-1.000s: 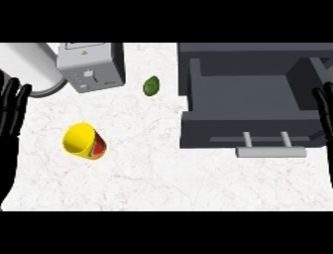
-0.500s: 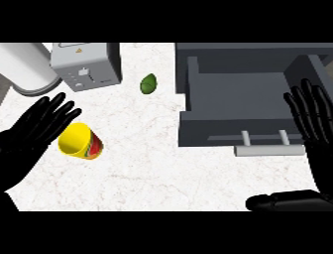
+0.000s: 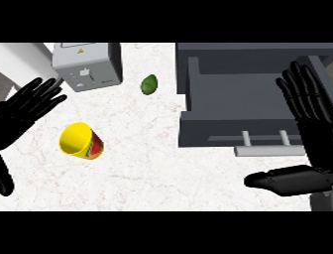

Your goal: Pick up the cup, place it into the drawer and close the drawer

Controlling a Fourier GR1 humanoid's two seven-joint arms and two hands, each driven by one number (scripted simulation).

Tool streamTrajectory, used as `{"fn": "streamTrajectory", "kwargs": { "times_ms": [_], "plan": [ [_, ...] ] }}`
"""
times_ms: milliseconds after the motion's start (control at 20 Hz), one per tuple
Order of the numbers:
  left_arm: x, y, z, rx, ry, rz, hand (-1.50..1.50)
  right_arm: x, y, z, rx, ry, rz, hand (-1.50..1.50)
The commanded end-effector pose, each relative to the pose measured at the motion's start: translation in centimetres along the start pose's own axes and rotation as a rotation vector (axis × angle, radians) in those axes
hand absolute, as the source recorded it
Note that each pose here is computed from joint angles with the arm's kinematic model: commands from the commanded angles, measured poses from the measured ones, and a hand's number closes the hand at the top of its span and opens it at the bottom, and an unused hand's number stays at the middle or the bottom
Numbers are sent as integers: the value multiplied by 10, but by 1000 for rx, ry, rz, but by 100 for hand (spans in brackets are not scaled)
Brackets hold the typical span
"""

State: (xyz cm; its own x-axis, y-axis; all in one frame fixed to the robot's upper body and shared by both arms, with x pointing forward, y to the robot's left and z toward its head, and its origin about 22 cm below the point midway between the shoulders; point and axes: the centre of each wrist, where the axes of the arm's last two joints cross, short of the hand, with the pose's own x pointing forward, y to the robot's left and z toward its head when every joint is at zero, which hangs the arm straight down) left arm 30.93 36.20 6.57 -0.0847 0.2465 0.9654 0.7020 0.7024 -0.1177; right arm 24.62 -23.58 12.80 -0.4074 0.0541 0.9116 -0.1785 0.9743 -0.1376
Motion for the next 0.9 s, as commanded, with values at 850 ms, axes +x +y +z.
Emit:
{"fn": "streamTrajectory", "kwargs": {
  "times_ms": [850],
  "plan": [
    [-95,38,32,107,173,-55,-150,1,-11,-36,9,-41,22,-150]
  ]
}}
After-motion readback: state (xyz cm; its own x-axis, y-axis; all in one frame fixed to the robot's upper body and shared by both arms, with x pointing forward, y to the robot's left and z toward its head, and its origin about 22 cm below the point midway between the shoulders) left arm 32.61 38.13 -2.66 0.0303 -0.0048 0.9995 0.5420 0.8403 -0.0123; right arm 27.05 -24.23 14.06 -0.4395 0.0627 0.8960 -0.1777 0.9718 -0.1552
